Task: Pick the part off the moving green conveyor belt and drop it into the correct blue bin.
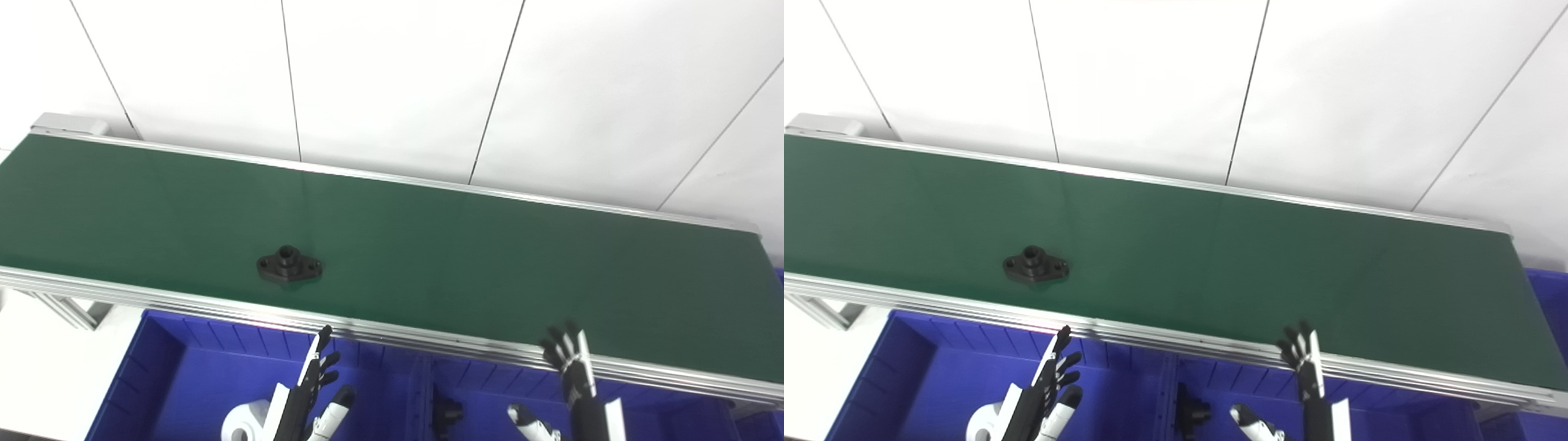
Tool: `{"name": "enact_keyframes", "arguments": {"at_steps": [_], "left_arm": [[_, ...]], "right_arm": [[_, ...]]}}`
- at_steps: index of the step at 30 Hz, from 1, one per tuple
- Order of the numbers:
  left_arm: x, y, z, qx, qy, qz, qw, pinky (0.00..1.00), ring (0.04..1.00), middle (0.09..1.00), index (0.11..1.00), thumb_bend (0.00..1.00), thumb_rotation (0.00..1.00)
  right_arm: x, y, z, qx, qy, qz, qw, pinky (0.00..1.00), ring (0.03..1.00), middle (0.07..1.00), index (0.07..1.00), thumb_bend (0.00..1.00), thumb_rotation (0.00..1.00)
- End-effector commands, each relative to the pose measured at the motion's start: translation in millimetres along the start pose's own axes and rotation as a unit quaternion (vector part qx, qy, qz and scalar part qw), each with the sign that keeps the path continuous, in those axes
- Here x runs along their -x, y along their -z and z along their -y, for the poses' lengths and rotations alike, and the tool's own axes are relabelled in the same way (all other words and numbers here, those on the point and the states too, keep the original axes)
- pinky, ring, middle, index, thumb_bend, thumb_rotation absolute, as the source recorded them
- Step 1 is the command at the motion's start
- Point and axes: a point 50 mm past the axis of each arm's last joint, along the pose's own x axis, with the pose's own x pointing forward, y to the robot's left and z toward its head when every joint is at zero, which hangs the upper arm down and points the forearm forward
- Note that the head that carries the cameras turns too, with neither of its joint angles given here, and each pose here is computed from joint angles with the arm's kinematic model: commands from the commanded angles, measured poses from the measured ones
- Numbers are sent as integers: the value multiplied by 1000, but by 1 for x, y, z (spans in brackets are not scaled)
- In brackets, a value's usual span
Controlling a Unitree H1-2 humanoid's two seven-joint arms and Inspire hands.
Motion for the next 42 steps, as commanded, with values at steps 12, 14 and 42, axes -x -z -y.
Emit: {"name": "enact_keyframes", "arguments": {"at_steps": [12, 14, 42], "left_arm": [[-14, -23, 36, 49, 15, 39, 998, 853, 920, 1000, 1000, 603, 986], [-14, -23, 37, 48, 17, 40, 998, 858, 920, 1000, 1000, 610, 996], [-12, -32, 54, 58, 19, 41, 997, 856, 922, 1000, 1000, 603, 1000]], "right_arm": [[-114, -48, 2, 182, -51, 61, 980, 704, 806, 864, 897, 965, 337], [-126, -51, -3, 194, -60, 62, 977, 697, 800, 858, 882, 971, 312], [-215, -38, -126, 283, -224, 72, 930, 616, 736, 833, 864, 1000, 350]]}}
